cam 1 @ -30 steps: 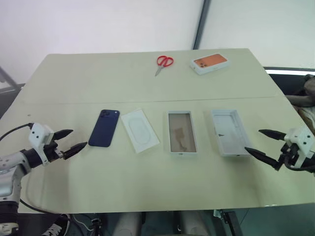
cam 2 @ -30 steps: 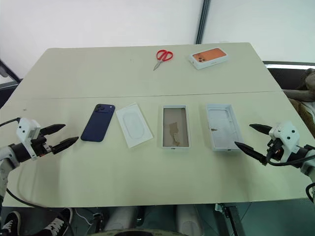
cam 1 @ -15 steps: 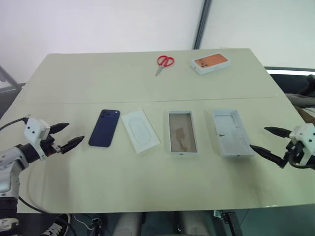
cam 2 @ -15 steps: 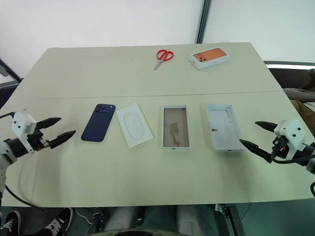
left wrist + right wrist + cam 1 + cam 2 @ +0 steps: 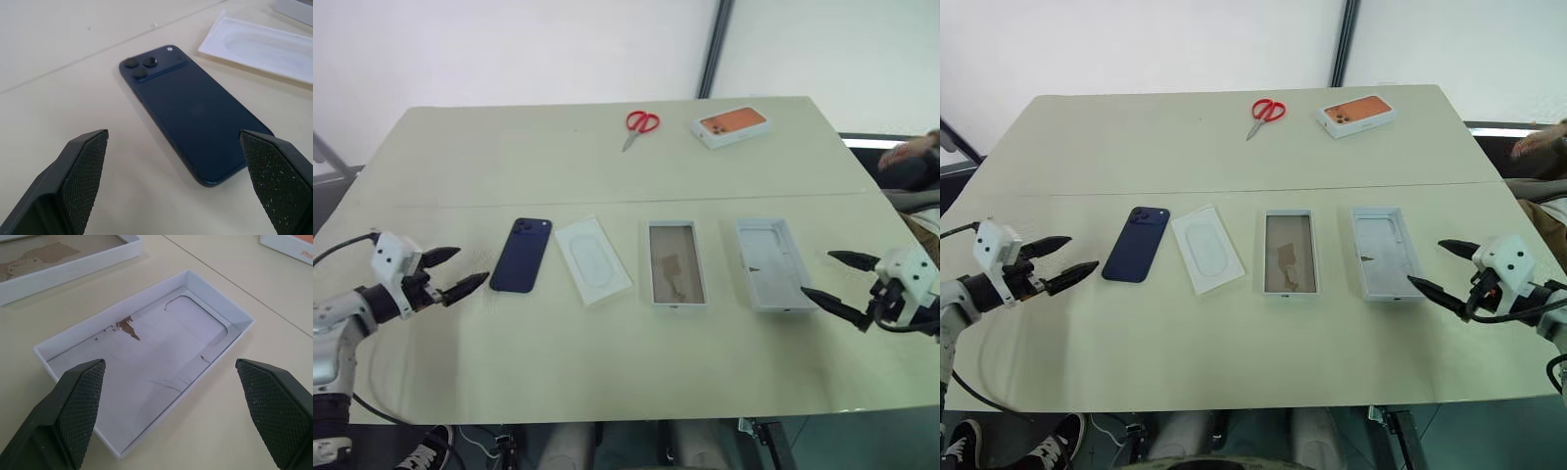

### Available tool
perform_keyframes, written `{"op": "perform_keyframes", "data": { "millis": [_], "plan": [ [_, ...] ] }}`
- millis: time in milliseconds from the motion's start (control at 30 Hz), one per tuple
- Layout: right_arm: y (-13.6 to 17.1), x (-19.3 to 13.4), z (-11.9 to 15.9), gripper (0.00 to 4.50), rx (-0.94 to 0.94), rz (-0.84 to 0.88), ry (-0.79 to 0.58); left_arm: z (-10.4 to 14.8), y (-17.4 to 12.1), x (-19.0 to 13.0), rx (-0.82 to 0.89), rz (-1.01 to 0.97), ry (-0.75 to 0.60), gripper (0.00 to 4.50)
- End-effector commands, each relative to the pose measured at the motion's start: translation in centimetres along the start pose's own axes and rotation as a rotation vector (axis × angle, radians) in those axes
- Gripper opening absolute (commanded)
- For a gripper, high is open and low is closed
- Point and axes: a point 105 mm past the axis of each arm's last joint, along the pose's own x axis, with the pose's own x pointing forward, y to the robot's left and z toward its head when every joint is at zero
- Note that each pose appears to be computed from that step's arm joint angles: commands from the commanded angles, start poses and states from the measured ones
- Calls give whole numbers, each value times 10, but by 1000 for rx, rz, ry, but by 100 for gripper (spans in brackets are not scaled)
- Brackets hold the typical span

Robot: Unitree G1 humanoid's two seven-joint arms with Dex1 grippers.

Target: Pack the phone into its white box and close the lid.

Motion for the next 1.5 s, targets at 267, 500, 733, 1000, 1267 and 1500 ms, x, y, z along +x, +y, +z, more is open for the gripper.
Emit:
{"op": "perform_keyframes", "data": {
  "millis": [267,500,733,1000,1267,1500],
  "plan": [
    [37,41,72,446,-164,154,-178,43,-49,38,-322,-107,-112,450],
    [77,72,96,446,-205,294,-264,28,-78,62,-489,-82,-76,450],
    [73,78,90,446,-204,283,-258,26,-115,74,-778,-200,-115,450],
    [70,80,86,446,-201,261,-259,-5,-117,82,-871,-88,-29,450],
    [74,83,87,446,-199,256,-265,6,-126,107,-986,-159,-87,450],
    [74,82,87,446,-206,249,-264,4,-135,120,-1021,-203,-50,450]
  ]
}}
